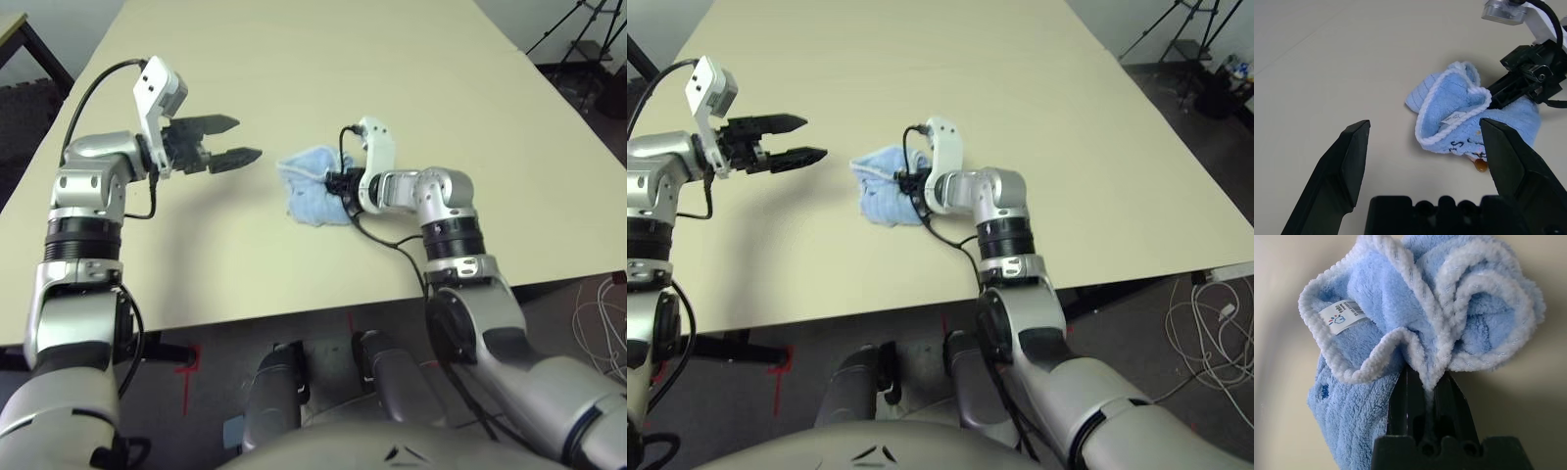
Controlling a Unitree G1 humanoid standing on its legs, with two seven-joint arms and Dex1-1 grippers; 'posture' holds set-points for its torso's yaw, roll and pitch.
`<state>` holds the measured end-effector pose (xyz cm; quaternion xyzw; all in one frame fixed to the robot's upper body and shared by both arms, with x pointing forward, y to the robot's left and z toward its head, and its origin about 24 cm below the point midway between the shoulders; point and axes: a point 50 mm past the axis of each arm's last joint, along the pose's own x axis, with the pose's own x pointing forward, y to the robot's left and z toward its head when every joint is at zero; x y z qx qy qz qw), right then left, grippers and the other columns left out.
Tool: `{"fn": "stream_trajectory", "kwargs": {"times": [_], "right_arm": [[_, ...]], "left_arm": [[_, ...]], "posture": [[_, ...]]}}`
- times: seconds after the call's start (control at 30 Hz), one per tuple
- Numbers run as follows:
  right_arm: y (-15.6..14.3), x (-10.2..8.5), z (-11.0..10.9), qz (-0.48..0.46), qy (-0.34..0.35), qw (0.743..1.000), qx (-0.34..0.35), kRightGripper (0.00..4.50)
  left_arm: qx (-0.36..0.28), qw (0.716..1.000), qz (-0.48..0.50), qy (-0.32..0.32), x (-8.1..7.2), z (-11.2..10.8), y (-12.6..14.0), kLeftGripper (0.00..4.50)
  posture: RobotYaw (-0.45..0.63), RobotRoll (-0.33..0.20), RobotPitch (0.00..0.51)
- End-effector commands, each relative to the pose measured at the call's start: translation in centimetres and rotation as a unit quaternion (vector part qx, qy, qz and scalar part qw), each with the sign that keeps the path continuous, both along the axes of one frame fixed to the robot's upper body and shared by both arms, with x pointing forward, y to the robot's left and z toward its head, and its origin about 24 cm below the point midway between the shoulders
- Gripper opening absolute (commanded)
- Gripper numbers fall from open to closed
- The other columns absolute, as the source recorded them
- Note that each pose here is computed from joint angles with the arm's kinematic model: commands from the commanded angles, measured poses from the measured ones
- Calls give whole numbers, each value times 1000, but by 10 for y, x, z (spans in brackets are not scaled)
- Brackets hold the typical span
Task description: Wipe the water off the table with a rag.
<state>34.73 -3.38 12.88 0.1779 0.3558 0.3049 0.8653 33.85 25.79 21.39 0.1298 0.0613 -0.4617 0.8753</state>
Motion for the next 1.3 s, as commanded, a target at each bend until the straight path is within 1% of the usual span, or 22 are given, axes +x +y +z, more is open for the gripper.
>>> {"fn": "stream_trajectory", "kwargs": {"times": [0.03, 0.23, 0.47, 0.6, 0.67, 0.73, 0.83, 0.97, 1.1, 1.3], "right_arm": [[37, -23, -22, 62, 64, 996, 5, 6], [57, -32, -24, 84, 71, 994, 10, 6], [79, -43, -23, 109, 85, 990, 29, 6], [78, -41, -23, 118, 66, 991, 17, 6], [67, -32, -23, 101, 49, 994, 8, 6], [47, -15, -20, 75, 7, 997, -17, 6], [9, 11, -15, 27, -47, 997, -60, 6], [-43, 36, -4, -39, -68, 994, -81, 6], [-79, 48, 5, -81, -84, 988, -98, 6], [-111, 56, 16, -118, -98, 982, -114, 6]], "left_arm": [[-6, 1000, -5, 2, -3, -1, 3, 4500], [-9, 1000, -4, 1, -3, -4, -1, 4500], [-10, 1000, -1, -3, -3, -3, -1, 4500], [-9, 1000, -2, -1, -4, -3, -1, 4500], [-8, 1000, -4, 1, -4, -4, -1, 4500], [-7, 1000, -5, 3, -5, -5, -1, 4500], [-8, 1000, -4, 3, -6, -5, -1, 4500], [-9, 1000, -6, 4, -5, -7, -2, 4500], [-11, 1000, -9, 3, -3, -8, -6, 4500], [-12, 1000, -14, 2, 0, -8, -9, 4500]], "posture": [[-189, 0, 176], [-181, 0, 176], [-181, 0, 176], [-175, 0, 172], [-173, 0, 171], [-170, 0, 171], [-170, 0, 171], [-180, 0, 168], [-193, 0, 162], [-207, 0, 159]]}}
